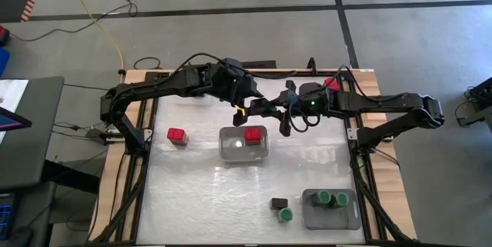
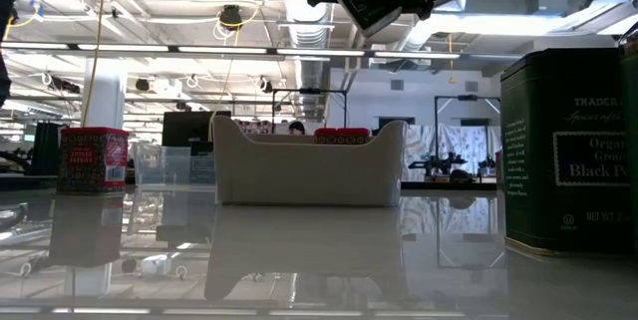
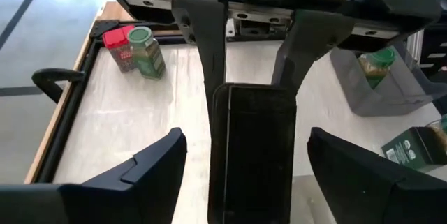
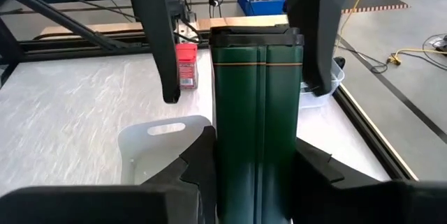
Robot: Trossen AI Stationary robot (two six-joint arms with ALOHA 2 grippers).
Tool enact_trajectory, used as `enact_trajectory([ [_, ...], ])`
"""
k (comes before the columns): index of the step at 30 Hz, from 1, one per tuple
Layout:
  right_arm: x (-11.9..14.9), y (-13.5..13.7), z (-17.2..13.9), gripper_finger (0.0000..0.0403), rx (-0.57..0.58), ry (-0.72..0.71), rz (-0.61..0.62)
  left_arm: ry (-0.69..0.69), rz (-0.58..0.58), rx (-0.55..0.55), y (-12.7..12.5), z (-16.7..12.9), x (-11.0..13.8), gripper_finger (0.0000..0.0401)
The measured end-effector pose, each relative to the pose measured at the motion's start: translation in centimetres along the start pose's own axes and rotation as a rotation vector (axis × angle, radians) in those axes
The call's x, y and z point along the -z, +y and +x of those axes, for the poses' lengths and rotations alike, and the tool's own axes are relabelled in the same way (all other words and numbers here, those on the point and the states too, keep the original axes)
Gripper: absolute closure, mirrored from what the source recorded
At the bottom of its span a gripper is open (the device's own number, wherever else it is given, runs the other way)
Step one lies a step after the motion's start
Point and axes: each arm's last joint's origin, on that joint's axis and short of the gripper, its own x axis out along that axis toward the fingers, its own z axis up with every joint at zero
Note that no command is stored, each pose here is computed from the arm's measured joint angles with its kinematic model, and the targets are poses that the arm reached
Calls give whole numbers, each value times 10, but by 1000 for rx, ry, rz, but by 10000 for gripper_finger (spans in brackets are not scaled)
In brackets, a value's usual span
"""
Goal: Sort spices by type
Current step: Put the top right black seasoning can into the transparent bin
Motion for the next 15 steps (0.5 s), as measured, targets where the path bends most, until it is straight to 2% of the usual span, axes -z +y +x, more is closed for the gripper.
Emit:
enact_trajectory([
  [15, 3, 0, 0, 254, -5, 29, -1, 3, -37, 4, -1, 0, 0, 249],
])
